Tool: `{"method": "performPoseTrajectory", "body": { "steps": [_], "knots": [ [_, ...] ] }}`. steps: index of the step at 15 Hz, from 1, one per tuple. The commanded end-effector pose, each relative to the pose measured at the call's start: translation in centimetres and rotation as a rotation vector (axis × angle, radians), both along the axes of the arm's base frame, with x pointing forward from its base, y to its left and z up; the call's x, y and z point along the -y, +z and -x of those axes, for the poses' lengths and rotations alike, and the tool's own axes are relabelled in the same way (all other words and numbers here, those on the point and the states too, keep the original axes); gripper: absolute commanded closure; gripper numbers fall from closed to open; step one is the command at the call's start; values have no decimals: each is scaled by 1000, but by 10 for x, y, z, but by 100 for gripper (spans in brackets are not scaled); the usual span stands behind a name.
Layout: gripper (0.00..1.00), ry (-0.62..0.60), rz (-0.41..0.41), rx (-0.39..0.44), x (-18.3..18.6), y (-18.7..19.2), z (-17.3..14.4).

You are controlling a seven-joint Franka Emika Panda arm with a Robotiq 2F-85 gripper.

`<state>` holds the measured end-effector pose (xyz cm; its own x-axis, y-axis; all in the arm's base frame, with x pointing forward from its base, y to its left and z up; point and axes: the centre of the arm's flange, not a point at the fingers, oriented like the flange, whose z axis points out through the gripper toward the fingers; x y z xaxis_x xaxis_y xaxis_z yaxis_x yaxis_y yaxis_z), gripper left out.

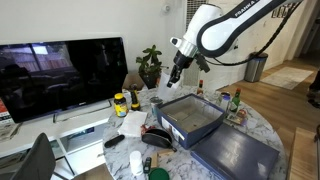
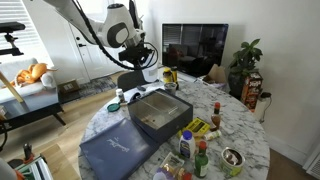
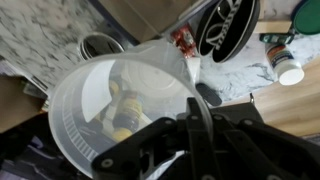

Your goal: Pick up the crisper drawer and put it in the shoe box, pick up the frost cold cup and put it in the crisper drawer that is in the shoe box

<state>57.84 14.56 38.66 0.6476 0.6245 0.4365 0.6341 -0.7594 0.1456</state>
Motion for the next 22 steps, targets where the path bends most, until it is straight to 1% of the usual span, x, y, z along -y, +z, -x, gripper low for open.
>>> {"method": "performPoseTrajectory", "body": {
  "steps": [1,3,4,6,8,13,18,19,20,21,22],
  "knots": [
    [99,-159,41,-116,37,-18,38],
    [99,-242,53,-180,51,-41,41],
    [99,-262,76,-210,53,-54,43],
    [99,-286,78,-262,52,-78,43],
    [99,-291,80,-260,48,-96,39],
    [99,-291,76,-276,32,-122,31],
    [99,-318,110,-301,22,-156,23],
    [87,-325,118,-303,21,-161,21],
    [71,-330,123,-308,21,-167,21],
    [66,-335,128,-310,19,-170,20],
    [58,-343,129,-309,18,-170,19]
  ]
}}
